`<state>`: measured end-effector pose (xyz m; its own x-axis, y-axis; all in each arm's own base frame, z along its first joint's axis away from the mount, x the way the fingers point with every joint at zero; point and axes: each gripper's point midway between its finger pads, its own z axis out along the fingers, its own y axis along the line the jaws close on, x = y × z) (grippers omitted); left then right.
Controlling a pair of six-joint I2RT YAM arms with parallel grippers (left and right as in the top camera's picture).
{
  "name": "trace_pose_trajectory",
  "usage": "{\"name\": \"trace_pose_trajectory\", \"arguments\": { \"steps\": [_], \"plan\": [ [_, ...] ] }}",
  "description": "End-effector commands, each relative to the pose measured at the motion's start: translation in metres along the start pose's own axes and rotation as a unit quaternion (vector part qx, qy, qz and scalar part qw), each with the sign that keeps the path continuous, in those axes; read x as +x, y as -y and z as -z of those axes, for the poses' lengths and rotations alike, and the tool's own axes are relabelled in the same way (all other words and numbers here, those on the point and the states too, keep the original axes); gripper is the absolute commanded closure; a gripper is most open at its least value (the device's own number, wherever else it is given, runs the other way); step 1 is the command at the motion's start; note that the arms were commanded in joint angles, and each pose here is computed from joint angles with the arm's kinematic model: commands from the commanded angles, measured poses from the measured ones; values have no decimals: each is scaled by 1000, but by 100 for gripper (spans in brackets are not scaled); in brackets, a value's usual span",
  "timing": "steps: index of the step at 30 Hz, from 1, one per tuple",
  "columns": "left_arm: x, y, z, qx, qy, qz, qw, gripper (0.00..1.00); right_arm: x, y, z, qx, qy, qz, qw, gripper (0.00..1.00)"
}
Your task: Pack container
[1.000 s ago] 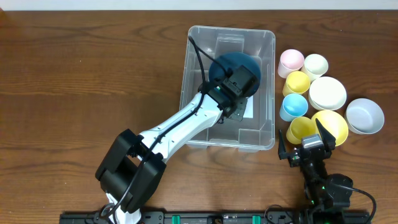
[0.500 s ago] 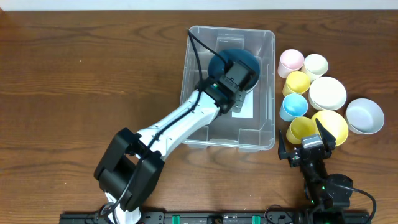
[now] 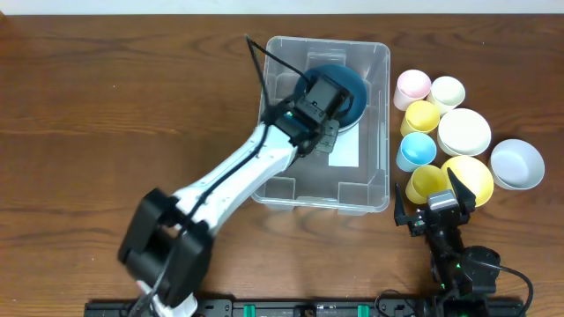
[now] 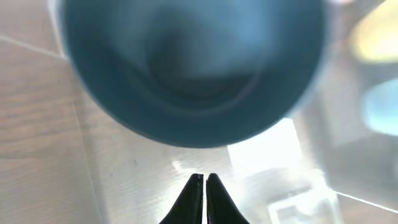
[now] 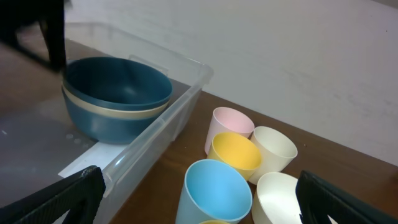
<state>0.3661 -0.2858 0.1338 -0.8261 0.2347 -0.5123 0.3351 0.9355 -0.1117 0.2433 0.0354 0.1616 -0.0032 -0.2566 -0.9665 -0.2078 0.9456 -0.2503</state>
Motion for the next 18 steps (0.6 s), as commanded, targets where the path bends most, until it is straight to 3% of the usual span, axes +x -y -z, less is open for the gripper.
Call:
{"name": "trace_pose_trajectory", "arguments": {
  "steps": [1, 8, 10, 11, 16, 17, 18],
  "plan": [
    [-37, -7, 69, 26, 82, 20, 996, 94, 1, 0, 0, -1, 0, -9, 1000, 1],
    [-61, -109, 155, -84, 173, 101, 976, 94, 1, 0, 0, -1, 0, -9, 1000, 1],
    [-58, -141, 172, -113, 181, 130, 968, 92, 1, 0, 0, -1, 0, -9, 1000, 1],
    [-55, -155, 177, -125, 181, 143, 965, 87, 1, 0, 0, -1, 0, -9, 1000, 1],
    [-35, -230, 190, -187, 165, 234, 940, 84, 1, 0, 0, -1, 0, -9, 1000, 1],
    [-30, -244, 191, -198, 161, 251, 934, 78, 1, 0, 0, -1, 0, -9, 1000, 1],
    [-26, -255, 191, -208, 156, 263, 929, 64, 1, 0, 0, -1, 0, -9, 1000, 1]
  ]
}}
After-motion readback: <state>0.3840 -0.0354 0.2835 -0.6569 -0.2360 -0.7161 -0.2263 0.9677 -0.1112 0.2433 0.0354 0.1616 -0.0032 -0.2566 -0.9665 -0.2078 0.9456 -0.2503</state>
